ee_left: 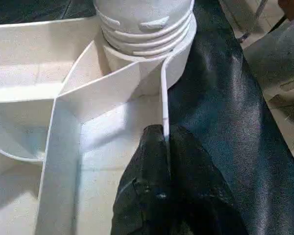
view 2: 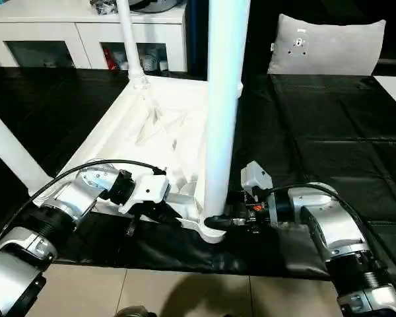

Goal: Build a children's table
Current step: Rotate leg to tighten

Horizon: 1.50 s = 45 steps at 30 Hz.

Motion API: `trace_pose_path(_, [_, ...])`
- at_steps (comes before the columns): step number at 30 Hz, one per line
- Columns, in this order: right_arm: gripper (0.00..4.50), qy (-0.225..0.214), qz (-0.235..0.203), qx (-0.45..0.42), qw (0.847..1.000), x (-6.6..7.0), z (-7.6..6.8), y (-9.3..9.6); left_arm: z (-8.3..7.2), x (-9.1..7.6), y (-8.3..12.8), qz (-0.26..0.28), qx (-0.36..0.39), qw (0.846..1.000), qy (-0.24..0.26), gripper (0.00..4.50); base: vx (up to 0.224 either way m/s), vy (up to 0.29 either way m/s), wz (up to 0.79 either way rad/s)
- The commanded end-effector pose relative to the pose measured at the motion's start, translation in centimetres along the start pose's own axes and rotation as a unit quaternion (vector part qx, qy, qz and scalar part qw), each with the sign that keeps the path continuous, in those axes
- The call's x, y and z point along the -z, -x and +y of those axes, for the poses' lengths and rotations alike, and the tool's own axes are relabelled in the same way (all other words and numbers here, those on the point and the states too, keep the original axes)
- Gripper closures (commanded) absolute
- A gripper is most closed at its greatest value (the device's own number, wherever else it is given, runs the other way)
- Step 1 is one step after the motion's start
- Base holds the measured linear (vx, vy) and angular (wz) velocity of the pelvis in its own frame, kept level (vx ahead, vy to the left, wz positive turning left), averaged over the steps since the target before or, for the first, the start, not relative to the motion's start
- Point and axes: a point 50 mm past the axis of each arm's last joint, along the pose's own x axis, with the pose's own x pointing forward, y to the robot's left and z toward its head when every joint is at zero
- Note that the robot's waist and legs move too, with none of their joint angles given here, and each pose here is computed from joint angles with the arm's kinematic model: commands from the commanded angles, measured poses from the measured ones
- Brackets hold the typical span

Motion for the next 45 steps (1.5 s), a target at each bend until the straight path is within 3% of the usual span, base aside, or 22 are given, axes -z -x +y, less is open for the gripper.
trace_pose_path(1, [2.4, -0.001, -0.01, -0.032, 0.999, -0.7, 0.4, -0.3, 0.0, -0.4, -0.2, 0.008, 0.021, 1.0, -0.012, 4.5, 0.0, 0.0, 0.0])
trace_pose_path(7, [2.47, -0.026, -0.036, -0.029, 0.999, -0.7, 1.0, -0.9, 0.4, -0.6, 0.0, -0.017, -0.018, 1.0, 0.019, 4.5, 0.0, 0.0, 0.0])
trace_pose_path(11, [2.48, -0.052, -0.041, 0.047, 0.997, -0.4, 0.5, -2.2, 0.9, -0.9, -0.2, -0.036, -0.069, 0.995, 0.061, 4.5, 0.0, 0.0, 0.0])
trace_pose_path(12, [2.48, -0.072, -0.037, 0.139, 0.987, -0.2, -0.9, -3.5, 1.4, -1.5, -0.6, -0.05, -0.105, 0.989, 0.089, 4.5, 0.0, 0.0, 0.0])
trace_pose_path(16, [2.48, -0.096, -0.031, 0.215, 0.971, -0.2, -2.2, -4.6, 2.0, -2.2, -1.3, -0.063, -0.147, 0.981, 0.114, 4.5, -0.016, -0.003, -0.02])
trace_pose_path(19, [2.5, -0.125, -0.019, 0.284, 0.951, -0.3, -3.3, -5.6, 3.0, -3.1, -2.1, -0.077, -0.201, 0.966, 0.145, 4.5, 0.0, 0.0, 0.0])
trace_pose_path(23, [2.51, -0.161, -0.013, 0.38, 0.911, -0.3, -4.7, -6.8, 4.6, -4.6, -3.2, -0.092, -0.291, 0.935, 0.181, 4.5, 0.0, 0.0, 0.0])
trace_pose_path(25, [2.51, -0.164, -0.016, 0.405, 0.899, -0.4, -5.0, -7.0, 4.8, -5.0, -3.6, -0.097, -0.305, 0.929, 0.188, 4.5, 0.0, 0.0, 0.0])
trace_pose_path(28, [2.51, -0.139, -0.038, 0.405, 0.903, -0.9, -5.0, -7.1, 4.8, -5.3, -3.7, -0.099, -0.308, 0.928, 0.186, 4.5, 0.0, 0.0, 0.0])
trace_pose_path(29, [1.97, -0.125, -0.058, 0.398, 0.907, -1.3, -5.0, -7.1, 4.8, -5.3, -3.6, -0.094, -0.312, 0.928, 0.182, 4.5, 0.0, 0.0, 0.0])
trace_pose_path(36, [1.31, -0.086, -0.092, 0.365, 0.923, -1.6, -4.1, -5.2, 4.5, -4.1, -2.5, -0.076, -0.304, 0.936, 0.159, 4.5, 0.0, 0.0, 0.0])
trace_pose_path(37, [1.2, -0.086, -0.092, 0.365, 0.923, -1.6, -4.1, -5.2, 4.5, -4.1, -2.5, -0.076, -0.304, 0.936, 0.159, 4.5, 0.0, 0.0, 0.0])
trace_pose_path(38, [1.09, -0.06, -0.091, 0.342, 0.933, -1.5, -3.8, -3.8, 4.1, -3.6, -2.1, -0.069, -0.284, 0.947, 0.137, 4.5, 0.0, 0.0, 0.0])
trace_pose_path(40, [0.98, -0.047, -0.088, 0.328, 0.939, -1.4, -3.6, -3.2, 3.9, -3.2, -1.9, -0.063, -0.275, 0.95, 0.133, 4.5, 0.0, 0.0, 0.0])
trace_pose_path(41, [0.86, -0.029, -0.077, 0.301, 0.95, -1.1, -3.3, -2.3, 3.6, -2.9, -1.6, -0.057, -0.255, 0.958, 0.122, 4.5, 0.0, 0.0, 0.0])
trace_pose_path(45, [0.53, -0.007, -0.056, 0.253, 0.966, -0.7, -2.6, -1.1, 3.1, -2.5, -1.2, -0.051, -0.214, 0.97, 0.101, 4.5, 0.0, 0.0, 0.0])
